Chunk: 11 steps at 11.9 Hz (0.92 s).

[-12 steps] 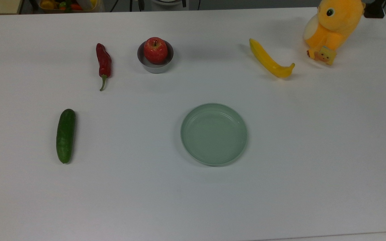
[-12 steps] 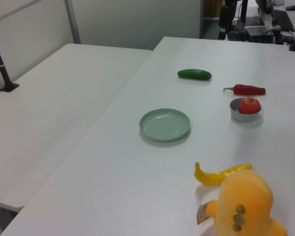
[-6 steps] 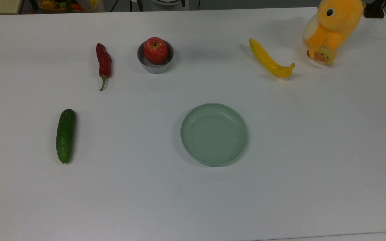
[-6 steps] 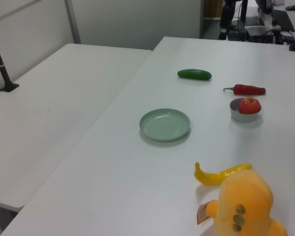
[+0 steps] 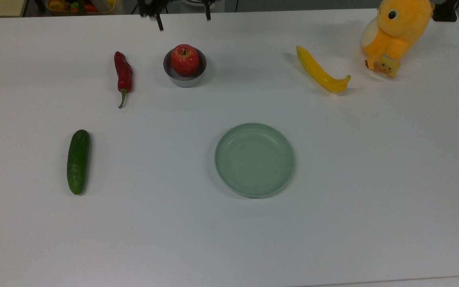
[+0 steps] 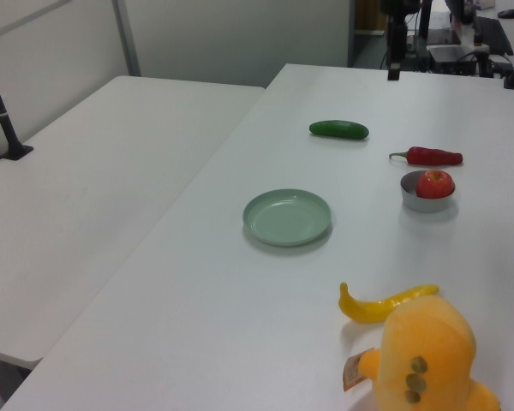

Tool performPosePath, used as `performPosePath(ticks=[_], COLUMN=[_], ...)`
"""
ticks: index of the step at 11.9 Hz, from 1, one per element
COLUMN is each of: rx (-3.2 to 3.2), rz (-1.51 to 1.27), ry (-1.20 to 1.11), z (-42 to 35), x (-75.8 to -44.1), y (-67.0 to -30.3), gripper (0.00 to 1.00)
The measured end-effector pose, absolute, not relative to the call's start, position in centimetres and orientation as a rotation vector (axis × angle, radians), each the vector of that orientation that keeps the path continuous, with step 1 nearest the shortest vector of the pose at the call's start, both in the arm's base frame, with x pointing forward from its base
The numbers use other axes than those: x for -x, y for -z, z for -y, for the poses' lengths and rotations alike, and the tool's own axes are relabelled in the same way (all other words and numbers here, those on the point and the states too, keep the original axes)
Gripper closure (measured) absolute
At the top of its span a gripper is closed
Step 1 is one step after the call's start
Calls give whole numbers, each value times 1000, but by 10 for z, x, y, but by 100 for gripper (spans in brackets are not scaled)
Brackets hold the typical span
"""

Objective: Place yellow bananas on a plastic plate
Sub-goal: 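Move the open gripper over the yellow banana and lower it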

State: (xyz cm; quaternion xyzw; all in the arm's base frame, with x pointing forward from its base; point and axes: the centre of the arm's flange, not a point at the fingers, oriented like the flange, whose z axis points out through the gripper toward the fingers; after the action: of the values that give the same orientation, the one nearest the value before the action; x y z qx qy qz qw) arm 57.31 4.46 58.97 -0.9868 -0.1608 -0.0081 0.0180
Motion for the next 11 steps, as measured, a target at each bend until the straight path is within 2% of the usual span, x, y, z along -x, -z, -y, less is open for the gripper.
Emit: performPosePath(ticks=[3, 5, 8, 11], rx=[3061, 3036, 2950, 2859], rz=[532, 617, 888, 1127], ry=[-14, -88, -221, -299], z=[-55, -85, -182, -266], x=[-594, -587, -551, -510], y=[-553, -547, -545, -525], gripper=[0, 0, 0, 0])
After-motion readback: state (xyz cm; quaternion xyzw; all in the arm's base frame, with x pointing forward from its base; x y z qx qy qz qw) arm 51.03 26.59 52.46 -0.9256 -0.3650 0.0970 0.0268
